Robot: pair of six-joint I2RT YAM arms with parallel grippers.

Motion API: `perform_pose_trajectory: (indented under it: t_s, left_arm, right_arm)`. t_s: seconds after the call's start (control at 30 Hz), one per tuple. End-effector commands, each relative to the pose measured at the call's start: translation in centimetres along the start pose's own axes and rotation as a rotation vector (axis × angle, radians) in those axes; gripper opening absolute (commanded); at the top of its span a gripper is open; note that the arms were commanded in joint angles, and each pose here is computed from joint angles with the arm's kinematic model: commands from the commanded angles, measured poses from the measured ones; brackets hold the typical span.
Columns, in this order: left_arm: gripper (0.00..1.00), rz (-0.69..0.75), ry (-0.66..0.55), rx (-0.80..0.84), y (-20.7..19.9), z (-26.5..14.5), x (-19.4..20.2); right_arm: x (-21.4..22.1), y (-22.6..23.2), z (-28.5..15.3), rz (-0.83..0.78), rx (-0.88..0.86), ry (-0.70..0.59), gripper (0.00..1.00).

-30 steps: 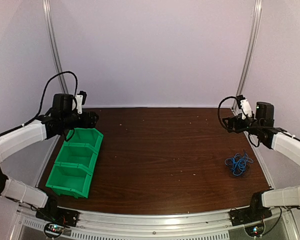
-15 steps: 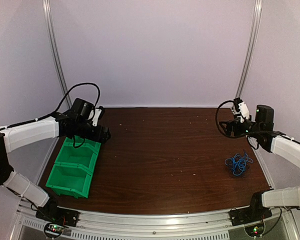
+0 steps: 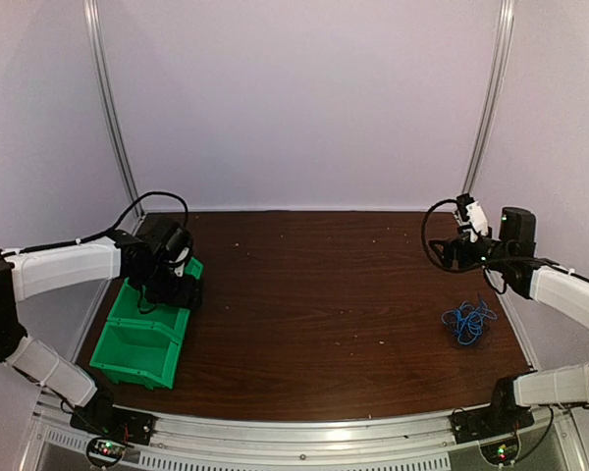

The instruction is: Untangle the cables

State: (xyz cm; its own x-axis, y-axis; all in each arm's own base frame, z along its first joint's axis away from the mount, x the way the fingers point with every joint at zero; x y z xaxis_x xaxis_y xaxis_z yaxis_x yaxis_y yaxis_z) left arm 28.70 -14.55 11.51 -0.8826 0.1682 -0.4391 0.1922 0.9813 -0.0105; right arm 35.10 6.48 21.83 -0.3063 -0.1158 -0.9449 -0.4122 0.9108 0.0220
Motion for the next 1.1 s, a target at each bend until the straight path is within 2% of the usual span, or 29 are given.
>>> perform_pose_trajectory:
  t_s: [0.0, 0.5, 0.77, 1.07]
  left_arm:
    - [0.80, -0.055, 0.055, -0.088, 1.4, 1.0, 2.0]
    - [0.80, 0.042, 0.030, -0.108, 1.2, 3.4, 0.8]
    - [0.71, 0.109, -0.046, -0.045, -0.1, 3.7, -1.2]
    - [0.64, 0.122, -0.035, -0.041, -0.7, 4.7, -2.1]
  right_arm:
    - [0.2, 0.1, 0.2, -0.010, -0.021, -0.005, 1.00]
    - [0.1, 0.1, -0.1, -0.025, -0.018, -0.003, 1.00]
    - [0.3, 0.0, 0.0, -0.023, -0.014, 0.002, 1.00]
    - [0.2, -0.1, -0.2, -0.027, 0.001, 0.001, 1.00]
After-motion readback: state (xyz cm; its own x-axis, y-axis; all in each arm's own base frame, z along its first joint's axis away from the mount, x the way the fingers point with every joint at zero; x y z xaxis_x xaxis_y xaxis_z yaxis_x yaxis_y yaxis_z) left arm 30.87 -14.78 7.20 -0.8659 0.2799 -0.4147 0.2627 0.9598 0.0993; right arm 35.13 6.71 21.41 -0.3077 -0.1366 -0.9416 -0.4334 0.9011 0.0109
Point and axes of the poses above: each gripper's point midway between its finger pads, its own z axis out along the fingers, its own y axis along the line the jaws close on, x = y × z, the point moved 2 cm from there along -z, back along the fingers, and after that the axes turned 4 degrees about z, right-handed, at the moved point
